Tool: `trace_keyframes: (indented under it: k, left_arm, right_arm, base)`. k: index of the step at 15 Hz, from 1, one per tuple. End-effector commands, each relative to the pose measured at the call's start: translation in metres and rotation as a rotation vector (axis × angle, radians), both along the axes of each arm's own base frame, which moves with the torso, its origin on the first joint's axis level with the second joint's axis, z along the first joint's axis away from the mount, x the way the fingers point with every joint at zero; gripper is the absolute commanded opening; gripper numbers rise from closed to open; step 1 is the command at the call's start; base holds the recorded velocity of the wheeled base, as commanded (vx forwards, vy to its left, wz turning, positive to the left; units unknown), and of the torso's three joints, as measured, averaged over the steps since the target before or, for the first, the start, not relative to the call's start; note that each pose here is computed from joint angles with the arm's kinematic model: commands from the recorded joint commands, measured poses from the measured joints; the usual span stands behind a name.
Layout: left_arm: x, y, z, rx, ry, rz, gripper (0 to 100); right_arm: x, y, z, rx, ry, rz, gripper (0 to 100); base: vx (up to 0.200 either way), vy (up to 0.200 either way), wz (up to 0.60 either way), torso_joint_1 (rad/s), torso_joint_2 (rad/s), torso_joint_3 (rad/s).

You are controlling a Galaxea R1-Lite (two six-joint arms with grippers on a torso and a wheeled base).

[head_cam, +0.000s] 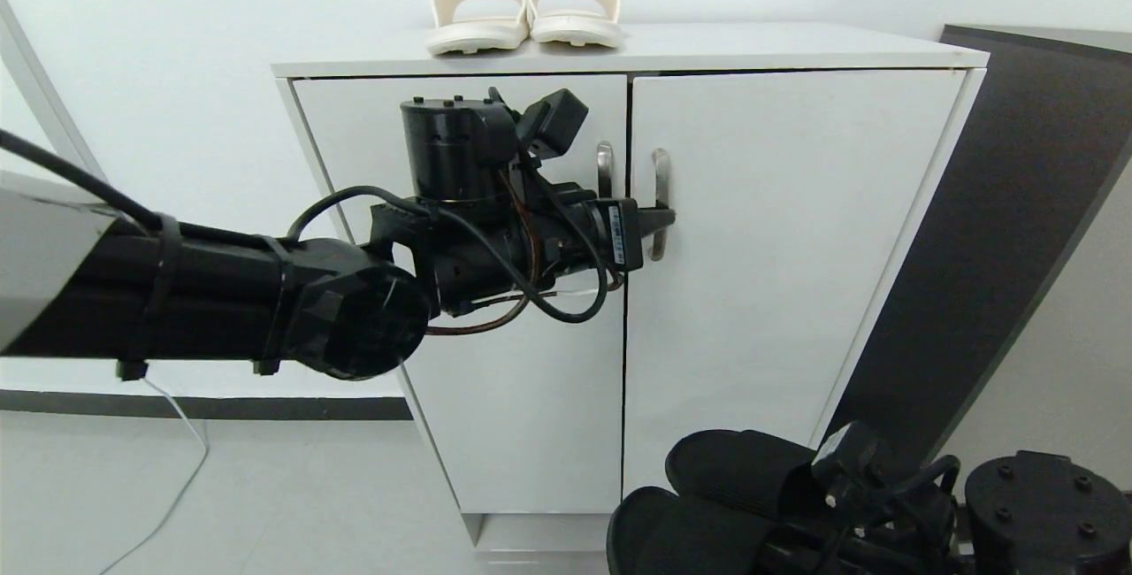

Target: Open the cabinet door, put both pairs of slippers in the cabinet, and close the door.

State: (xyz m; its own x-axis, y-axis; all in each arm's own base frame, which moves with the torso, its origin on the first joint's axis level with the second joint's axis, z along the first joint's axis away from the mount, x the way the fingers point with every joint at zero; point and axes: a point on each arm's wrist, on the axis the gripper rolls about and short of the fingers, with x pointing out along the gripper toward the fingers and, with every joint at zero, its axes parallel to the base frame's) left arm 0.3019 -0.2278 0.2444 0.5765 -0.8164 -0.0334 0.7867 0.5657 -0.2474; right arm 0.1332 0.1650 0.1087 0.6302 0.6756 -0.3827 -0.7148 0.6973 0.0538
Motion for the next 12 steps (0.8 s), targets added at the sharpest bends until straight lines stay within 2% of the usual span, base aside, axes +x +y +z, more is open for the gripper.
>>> trace_keyframes:
  k: [1,7,9,12]
  left_arm:
    - [-0.026,0.009,0.010,-0.018,-0.023,-0.024,0]
    - [-0.073,0.020,0.019,-0.028,-0.037,-0.097,0]
    - [-0.082,0.028,0.022,-0.032,-0.042,-0.098,0]
    - [-0.074,0.039,0.021,-0.034,-0.035,-0.049,0]
  right_arm:
    - [-0.006,-0.006,0.001,0.015,0.010,0.045,0]
    - [-0.009,-0.008,0.001,0.011,0.006,0.067,0]
    - [-0.009,-0.008,0.000,0.008,0.006,0.071,0]
    - [-0.010,-0.008,0.000,-0.003,-0.001,0.076,0]
  base:
    - [0.000,0.000,0.00,0.000,0.00,0.000]
    - [0.000,0.000,0.00,0.000,0.00,0.000]
    - [0.000,0.000,0.00,0.000,0.00,0.000]
    - [0.000,0.000,0.00,0.000,0.00,0.000]
